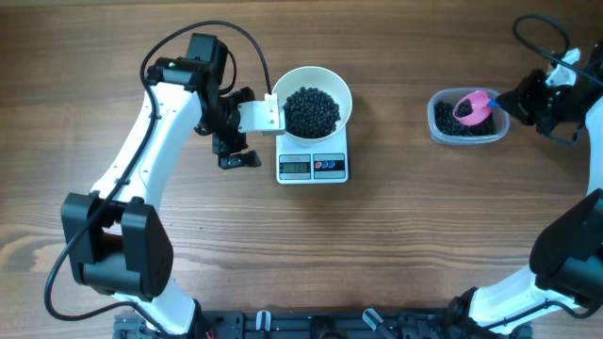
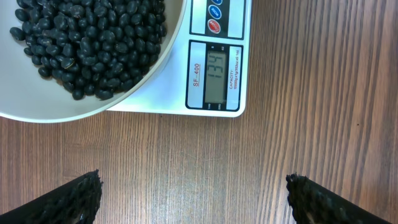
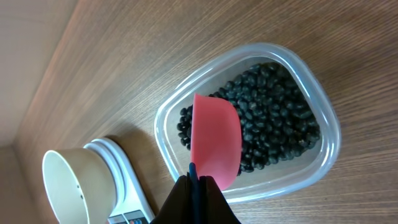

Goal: Scoop item into bowl and weigh 150g on scale

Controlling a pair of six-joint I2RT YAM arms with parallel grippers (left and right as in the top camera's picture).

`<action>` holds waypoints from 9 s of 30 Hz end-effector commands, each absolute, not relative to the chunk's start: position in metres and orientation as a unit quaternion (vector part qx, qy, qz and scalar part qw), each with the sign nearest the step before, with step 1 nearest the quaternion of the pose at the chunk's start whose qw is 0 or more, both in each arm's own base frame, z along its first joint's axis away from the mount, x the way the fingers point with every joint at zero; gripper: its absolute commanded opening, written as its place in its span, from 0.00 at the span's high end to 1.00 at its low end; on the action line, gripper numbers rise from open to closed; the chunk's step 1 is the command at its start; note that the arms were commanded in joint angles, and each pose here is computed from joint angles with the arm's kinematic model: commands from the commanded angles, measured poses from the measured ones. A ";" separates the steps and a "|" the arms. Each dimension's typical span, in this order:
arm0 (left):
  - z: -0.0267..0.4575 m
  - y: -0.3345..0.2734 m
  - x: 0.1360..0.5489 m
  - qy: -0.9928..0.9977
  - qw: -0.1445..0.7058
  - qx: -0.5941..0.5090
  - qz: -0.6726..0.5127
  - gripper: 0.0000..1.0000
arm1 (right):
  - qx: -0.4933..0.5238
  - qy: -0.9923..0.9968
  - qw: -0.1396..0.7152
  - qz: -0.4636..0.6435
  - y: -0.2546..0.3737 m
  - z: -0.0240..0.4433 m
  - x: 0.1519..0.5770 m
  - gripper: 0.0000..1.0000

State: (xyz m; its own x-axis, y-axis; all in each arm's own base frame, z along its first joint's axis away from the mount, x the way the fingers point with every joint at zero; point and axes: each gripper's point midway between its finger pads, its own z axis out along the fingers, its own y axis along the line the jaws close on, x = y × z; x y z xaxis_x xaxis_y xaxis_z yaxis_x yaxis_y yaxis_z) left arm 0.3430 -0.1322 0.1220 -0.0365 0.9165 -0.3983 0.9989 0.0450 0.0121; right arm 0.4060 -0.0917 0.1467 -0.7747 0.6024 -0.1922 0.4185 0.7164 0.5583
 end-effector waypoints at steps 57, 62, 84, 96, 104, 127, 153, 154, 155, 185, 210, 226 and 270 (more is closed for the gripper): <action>0.121 -0.134 0.341 0.701 0.155 0.680 -0.148 0.00 | -0.348 0.781 0.418 0.307 0.211 0.246 0.452 0.96; 0.121 -0.134 0.341 0.701 0.156 0.680 -0.148 0.00 | -0.405 0.755 0.441 0.268 0.210 0.246 0.454 0.96; 0.121 -0.134 0.341 0.701 0.155 0.680 -0.148 0.00 | -0.519 0.714 0.445 0.153 0.216 0.228 0.451 0.96; 0.121 -0.134 0.341 0.701 0.156 0.680 -0.148 0.00 | -0.498 0.728 0.451 0.132 0.211 0.229 0.461 0.96; 0.121 -0.134 0.341 0.701 0.156 0.680 -0.148 0.00 | -0.486 0.735 0.445 0.159 0.217 0.229 0.455 0.96; 0.121 -0.134 0.341 0.701 0.155 0.680 -0.148 0.00 | -0.344 0.813 0.407 0.234 0.215 0.228 0.455 0.96; 0.121 -0.134 0.341 0.701 0.155 0.680 -0.148 0.00 | 0.057 0.946 0.243 0.205 0.001 0.191 0.418 0.96; 0.121 -0.134 0.341 0.701 0.155 0.680 -0.148 0.00 | 0.062 0.948 0.238 0.201 -0.003 0.189 0.415 0.96; 0.121 -0.134 0.341 0.701 0.155 0.680 -0.148 0.00 | 0.070 0.950 0.233 0.195 -0.008 0.187 0.413 0.96; 0.121 -0.134 0.341 0.701 0.156 0.680 -0.148 0.00 | 0.165 0.967 0.184 0.063 -0.086 0.158 0.382 0.96; 0.121 -0.135 0.340 0.700 0.155 0.681 -0.149 0.00 | 0.146 0.969 0.171 0.103 -0.074 0.106 0.414 0.96; 0.121 -0.135 0.340 0.700 0.155 0.681 -0.148 0.00 | 0.231 0.936 0.191 0.185 -0.056 0.115 0.436 0.96; 0.121 -0.135 0.340 0.700 0.155 0.681 -0.148 0.00 | 0.058 0.840 0.273 0.466 -0.015 0.192 0.434 0.96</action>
State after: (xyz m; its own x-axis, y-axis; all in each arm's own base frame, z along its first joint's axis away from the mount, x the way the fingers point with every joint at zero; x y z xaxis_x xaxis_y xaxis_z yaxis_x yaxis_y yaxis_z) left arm 0.3431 -0.1322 0.1220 -0.0364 0.9165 -0.3984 0.9989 0.0450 0.0124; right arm 0.4307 -0.0442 0.1706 -0.8392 0.4402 -0.3193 0.0628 0.6616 0.7472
